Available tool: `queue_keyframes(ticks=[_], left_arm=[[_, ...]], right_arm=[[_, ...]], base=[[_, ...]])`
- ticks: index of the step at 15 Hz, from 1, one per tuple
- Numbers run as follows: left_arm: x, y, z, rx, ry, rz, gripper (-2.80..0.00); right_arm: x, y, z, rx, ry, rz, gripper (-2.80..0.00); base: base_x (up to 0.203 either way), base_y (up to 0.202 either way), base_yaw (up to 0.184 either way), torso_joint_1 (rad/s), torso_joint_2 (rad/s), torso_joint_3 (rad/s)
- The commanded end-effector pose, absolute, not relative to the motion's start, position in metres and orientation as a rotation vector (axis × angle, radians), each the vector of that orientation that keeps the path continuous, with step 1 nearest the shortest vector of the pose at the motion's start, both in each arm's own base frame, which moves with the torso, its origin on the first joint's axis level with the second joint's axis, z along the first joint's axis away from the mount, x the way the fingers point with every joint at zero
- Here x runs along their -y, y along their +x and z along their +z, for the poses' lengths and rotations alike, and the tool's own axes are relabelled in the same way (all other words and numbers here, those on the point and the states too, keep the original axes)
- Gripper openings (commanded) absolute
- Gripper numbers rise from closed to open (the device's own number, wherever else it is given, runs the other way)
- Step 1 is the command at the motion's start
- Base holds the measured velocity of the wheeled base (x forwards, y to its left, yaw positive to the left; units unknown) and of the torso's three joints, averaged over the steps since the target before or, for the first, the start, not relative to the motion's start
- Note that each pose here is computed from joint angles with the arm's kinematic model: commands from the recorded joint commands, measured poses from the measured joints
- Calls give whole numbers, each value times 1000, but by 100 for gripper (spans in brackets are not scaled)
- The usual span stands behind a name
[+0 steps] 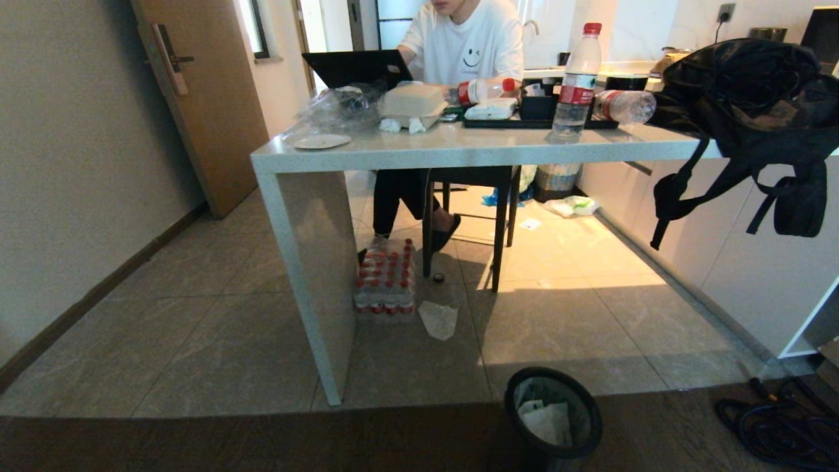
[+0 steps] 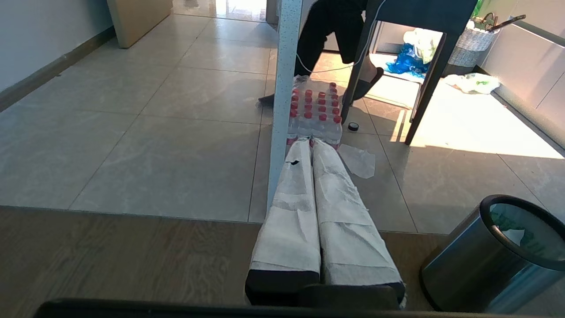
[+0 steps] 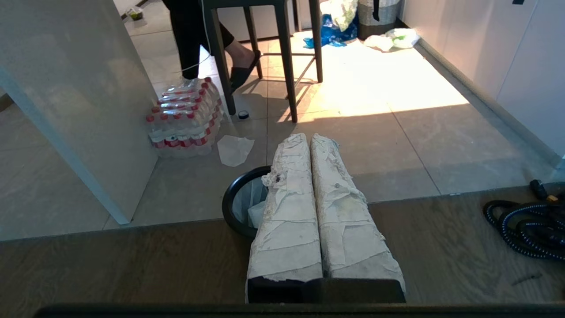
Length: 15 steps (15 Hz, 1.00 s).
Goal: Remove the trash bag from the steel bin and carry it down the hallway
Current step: Place the outer trash can on the ground
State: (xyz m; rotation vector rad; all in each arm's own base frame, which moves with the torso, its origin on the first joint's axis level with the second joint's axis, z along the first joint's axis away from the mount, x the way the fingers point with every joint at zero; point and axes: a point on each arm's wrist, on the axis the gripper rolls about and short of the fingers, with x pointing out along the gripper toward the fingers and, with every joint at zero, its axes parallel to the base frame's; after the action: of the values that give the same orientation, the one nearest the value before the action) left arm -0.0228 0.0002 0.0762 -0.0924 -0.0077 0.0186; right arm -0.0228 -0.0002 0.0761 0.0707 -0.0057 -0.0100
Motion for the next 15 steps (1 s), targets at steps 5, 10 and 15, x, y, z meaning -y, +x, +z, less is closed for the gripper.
queue_keyframes(ticks=[5,10,15], left_arm=[[0,-23,76,7,-94,20,-280],[0,-23,76,7,-92,23,-280],[0,-23,76,7,-92,20,-280]], right_arm=[[0,-23,76,8,71,-10,-280],[0,-23,76,8,71,-10,-280],[0,-23,76,8,71,-10,-280]], base=[[0,0,0,0,0,0],[0,0,0,0,0,0],[0,0,0,0,0,0]])
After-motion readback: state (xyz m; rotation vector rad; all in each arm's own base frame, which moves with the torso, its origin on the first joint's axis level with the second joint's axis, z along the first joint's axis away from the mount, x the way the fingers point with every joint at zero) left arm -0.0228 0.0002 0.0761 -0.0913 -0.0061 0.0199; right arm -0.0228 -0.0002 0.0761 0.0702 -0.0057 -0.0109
